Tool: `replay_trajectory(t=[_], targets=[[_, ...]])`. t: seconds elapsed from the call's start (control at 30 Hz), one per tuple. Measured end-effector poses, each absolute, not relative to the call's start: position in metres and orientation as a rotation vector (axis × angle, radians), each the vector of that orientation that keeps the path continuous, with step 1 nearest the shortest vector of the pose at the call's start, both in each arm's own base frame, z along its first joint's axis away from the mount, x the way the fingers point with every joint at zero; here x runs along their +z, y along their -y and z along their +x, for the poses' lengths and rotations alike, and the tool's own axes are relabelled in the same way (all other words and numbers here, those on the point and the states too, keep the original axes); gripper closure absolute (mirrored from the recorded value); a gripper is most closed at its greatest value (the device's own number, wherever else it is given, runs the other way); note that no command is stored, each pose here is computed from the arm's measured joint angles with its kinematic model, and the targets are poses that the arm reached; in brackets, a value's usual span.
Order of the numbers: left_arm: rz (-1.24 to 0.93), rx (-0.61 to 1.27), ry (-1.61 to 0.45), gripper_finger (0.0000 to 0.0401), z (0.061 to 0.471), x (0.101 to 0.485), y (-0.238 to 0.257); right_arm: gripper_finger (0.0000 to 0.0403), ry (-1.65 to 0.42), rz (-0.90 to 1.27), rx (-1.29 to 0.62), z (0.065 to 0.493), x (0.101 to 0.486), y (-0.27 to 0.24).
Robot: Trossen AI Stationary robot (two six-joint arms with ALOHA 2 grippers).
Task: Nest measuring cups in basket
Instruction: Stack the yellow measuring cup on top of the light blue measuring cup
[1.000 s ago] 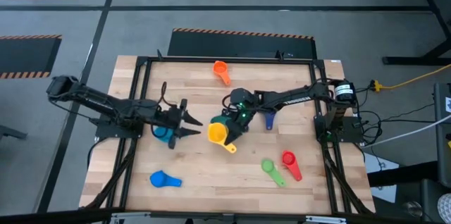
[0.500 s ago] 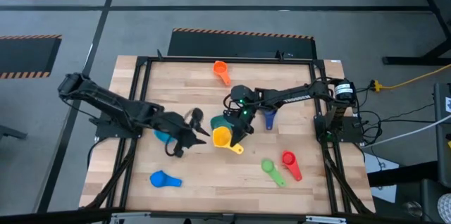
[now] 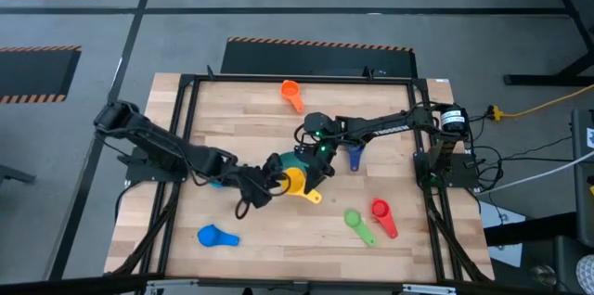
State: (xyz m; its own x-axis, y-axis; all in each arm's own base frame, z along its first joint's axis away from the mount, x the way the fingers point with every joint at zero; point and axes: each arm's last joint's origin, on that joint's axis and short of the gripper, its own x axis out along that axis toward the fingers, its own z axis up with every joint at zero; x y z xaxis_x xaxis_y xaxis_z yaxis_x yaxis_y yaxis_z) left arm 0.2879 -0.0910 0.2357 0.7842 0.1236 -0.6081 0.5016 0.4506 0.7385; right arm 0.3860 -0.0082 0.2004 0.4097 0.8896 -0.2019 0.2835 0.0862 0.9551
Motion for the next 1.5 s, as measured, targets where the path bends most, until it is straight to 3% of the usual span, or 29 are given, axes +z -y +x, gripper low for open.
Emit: replay_trajectory(t=[0.4, 0.8, 1.5], targets=[[1.212, -0.291, -0.696, 0.0273, 0.299, 0.226, 0.094, 0.0395, -1.106, 1.454, 0.634, 0.386, 0.201, 0.008], [1.215, -0.336, -0.689, 0.0392, 0.299, 0.224, 0.095, 0.0387, -1.098, 1.453, 0.630, 0.386, 0.201, 0.009], [1.199, -0.369, -0.667, 0.0398, 0.296, 0.224, 0.103, 0.0376, -1.058, 1.409, 0.616, 0.387, 0.201, 0.009]])
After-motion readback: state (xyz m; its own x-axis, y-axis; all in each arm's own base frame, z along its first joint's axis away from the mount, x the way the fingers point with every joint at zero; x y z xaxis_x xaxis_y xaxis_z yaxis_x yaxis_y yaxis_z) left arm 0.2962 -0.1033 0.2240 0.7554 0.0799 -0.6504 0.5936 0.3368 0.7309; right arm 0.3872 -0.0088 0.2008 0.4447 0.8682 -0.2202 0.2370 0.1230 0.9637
